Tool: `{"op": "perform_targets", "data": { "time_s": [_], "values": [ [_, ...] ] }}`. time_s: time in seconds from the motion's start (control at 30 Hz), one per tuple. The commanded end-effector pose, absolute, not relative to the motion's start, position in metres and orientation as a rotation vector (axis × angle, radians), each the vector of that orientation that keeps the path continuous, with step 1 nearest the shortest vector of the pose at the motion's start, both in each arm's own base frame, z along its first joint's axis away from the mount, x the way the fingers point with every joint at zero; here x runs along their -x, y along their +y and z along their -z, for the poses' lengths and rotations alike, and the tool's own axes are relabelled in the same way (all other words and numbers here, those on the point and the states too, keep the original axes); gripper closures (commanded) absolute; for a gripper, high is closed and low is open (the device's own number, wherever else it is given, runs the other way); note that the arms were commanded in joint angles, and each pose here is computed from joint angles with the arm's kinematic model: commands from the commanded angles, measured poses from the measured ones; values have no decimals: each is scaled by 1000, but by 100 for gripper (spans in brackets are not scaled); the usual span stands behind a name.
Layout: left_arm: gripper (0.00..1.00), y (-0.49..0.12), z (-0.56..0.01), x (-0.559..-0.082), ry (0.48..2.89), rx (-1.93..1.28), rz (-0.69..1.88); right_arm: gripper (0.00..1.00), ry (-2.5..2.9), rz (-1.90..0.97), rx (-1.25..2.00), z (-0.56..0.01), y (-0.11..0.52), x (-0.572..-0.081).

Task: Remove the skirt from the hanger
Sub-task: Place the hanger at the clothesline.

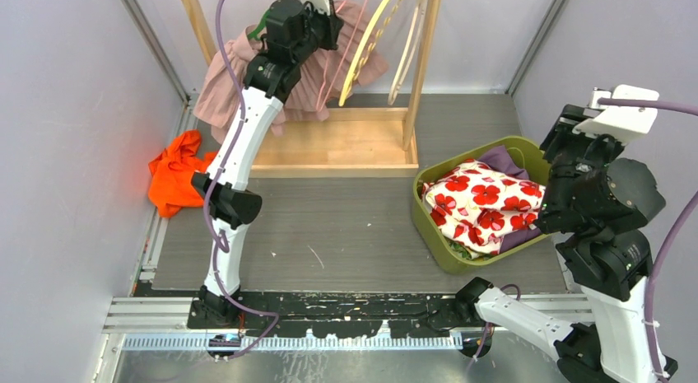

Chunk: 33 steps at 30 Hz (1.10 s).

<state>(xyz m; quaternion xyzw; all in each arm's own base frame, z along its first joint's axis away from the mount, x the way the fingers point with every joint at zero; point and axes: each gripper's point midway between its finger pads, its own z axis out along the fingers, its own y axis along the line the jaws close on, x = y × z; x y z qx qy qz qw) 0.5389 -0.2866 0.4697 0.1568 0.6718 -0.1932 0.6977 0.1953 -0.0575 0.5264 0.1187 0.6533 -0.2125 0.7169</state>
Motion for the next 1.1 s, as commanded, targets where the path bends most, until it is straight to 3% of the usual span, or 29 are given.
{"op": "perform_targets", "data": {
  "time_s": [0.0, 0.1, 0.2, 0.7, 1.07],
  "values": [
    [92, -276, -524, -531, 1344, -267, 452, 55, 1385, 461, -351, -544, -75, -177],
    [92, -274, -521, -532, 1357, -267, 443, 56, 1392, 470, -349, -541, -76, -177],
    [98, -272, -523, -530, 1353, -276, 444, 56, 1396, 476, -347, -539, -77, -176],
    [100, -256, -619, -471, 1103, -231, 572, 56, 1397, 477, -333, -527, -68, -187],
    [99, -266, -606, -502, 1088, -186, 609, 56, 1378, 504, -354, -533, -75, -182]
  ]
}}
